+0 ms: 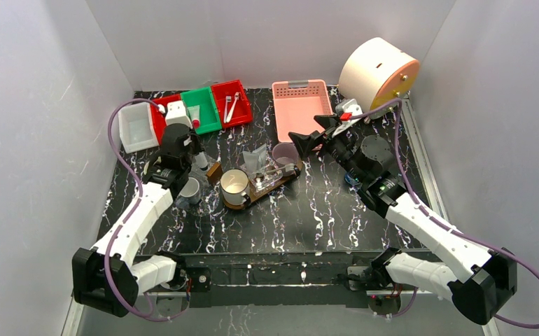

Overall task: Prepare toiletry sets of a toothbrush and toothpaste on the tray
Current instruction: Place the toothpaste in the toothpaste holder.

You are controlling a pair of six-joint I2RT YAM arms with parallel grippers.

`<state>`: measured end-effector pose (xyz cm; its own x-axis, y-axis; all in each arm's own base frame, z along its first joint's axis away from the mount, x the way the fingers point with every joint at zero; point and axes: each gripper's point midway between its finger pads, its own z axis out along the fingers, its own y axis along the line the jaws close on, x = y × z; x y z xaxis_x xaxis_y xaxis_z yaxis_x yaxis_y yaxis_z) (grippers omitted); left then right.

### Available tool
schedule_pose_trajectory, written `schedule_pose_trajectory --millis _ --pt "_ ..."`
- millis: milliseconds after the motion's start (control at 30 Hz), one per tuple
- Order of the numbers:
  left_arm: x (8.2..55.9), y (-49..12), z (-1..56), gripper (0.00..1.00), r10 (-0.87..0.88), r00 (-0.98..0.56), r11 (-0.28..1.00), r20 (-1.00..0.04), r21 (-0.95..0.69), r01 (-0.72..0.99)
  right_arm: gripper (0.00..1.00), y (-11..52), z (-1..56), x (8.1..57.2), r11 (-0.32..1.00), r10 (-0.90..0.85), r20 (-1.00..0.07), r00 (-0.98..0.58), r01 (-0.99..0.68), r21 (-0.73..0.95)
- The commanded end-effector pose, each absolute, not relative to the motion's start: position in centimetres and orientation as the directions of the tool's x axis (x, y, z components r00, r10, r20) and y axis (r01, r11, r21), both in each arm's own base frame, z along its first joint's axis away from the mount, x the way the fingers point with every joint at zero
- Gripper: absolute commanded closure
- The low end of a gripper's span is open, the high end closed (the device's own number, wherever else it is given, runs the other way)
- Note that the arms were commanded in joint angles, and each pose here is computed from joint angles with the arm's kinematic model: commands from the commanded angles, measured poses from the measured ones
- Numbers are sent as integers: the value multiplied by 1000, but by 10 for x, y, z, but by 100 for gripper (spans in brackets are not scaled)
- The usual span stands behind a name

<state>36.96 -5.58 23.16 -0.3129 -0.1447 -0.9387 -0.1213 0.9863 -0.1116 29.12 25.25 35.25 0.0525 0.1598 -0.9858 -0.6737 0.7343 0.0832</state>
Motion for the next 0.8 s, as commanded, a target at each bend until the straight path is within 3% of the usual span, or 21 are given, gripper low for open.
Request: schedule_pose_trajectory --millis 0,767 --pt "372 -46 256 100 -168 -187 975 -968 -134 -179 1 247 368 290 747 190 -974 120 -662 64" --pt "378 -54 244 100 -132 -141 986 -981 -115 -118 1 244 367 290 756 185 -974 127 -652 59"
